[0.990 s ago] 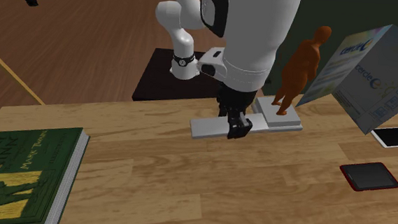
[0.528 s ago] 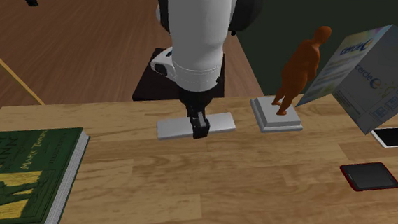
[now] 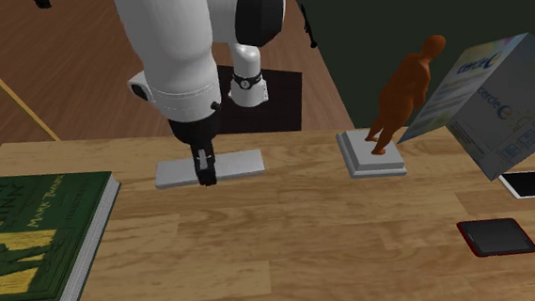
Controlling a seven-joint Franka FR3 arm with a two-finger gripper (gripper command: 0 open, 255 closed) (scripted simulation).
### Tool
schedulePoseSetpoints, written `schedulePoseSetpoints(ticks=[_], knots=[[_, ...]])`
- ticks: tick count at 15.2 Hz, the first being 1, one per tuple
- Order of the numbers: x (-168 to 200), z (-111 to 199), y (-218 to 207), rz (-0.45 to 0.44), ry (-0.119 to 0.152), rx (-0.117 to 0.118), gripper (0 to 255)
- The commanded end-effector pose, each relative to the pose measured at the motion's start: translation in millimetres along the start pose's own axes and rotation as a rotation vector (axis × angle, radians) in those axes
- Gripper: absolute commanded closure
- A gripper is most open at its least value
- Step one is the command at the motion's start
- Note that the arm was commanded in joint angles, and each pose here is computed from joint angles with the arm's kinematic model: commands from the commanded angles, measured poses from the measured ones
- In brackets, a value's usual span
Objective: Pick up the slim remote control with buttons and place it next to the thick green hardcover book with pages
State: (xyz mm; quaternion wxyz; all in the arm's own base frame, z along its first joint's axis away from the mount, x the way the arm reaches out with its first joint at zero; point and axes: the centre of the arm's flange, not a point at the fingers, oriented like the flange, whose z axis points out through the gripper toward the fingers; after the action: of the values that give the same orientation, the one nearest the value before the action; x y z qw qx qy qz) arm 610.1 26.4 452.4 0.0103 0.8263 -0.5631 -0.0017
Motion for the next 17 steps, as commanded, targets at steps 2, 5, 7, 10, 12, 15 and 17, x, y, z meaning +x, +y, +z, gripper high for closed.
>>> schedulePoseSetpoints(ticks=[2,5,7,10,12,15,17], knots=[[37,-3,11,-0.002,0.0,0.001,255],[75,-2,22,-0.002,0.0,0.001,255],[101,-2,29,-0.002,0.0,0.001,255],[123,4,35,-0.002,0.0,0.001,255],[122,14,35,-0.002,0.0,0.001,255],[122,30,34,-0.002,0.0,0.001,255],[122,41,34,-0.002,0.0,0.001,255]])
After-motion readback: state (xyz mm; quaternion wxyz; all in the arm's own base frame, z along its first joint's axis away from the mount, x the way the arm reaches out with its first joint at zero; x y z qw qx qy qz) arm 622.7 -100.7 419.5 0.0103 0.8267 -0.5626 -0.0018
